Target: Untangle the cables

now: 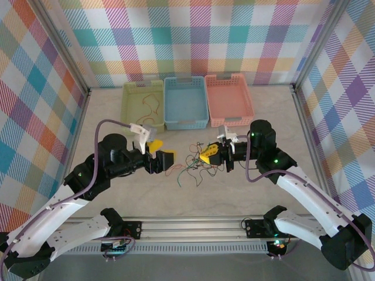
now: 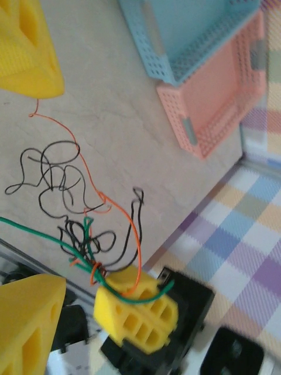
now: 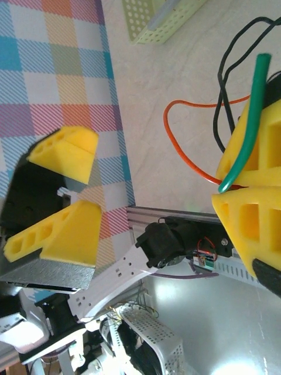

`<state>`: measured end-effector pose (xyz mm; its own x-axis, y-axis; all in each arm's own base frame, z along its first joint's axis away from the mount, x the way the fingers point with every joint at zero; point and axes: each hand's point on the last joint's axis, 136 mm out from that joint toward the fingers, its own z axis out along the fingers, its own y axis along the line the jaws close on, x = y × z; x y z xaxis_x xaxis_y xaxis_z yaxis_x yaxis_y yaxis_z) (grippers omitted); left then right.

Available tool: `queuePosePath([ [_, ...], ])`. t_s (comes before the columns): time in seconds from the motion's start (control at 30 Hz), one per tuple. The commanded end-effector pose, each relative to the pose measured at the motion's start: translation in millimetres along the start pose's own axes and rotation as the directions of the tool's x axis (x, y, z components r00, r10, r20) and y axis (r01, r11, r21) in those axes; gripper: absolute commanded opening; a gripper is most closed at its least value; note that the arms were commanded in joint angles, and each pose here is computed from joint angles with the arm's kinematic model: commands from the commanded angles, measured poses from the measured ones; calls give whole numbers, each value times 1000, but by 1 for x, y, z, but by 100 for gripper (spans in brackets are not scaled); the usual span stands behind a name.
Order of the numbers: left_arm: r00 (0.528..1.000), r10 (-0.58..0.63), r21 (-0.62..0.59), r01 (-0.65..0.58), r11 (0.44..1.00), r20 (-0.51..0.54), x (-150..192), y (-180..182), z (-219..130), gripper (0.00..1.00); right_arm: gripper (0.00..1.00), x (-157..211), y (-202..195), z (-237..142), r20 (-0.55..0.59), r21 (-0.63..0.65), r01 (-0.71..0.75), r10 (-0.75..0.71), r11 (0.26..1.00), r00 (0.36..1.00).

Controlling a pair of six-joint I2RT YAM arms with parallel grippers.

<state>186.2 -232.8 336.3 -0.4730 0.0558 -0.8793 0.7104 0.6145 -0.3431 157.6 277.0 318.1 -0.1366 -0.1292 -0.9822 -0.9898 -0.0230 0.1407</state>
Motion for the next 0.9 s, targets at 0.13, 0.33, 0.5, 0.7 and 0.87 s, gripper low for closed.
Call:
queuePosePath([
  [0.13,947,318,215,-301,929,-50,-5,-35,33,84,0,-7,16,0,5,-128,85,-85,988,996],
  [0.33,907,412,370,-353,859,-92,11,-52,47,81,0,-4,20,0,1,-151,83,-84,985,996],
  [0.5,905,414,372,-353,859,-96,15,-49,54,59,0,-2,23,-1,-3,-165,80,-82,983,997],
  [0.7,908,405,401,-333,853,-108,21,-52,57,13,0,0,24,-2,-7,-159,80,-82,984,997],
  [0.87,929,364,351,-319,880,-70,13,-47,61,0,7,-2,17,-2,-11,-102,85,-86,991,996],
])
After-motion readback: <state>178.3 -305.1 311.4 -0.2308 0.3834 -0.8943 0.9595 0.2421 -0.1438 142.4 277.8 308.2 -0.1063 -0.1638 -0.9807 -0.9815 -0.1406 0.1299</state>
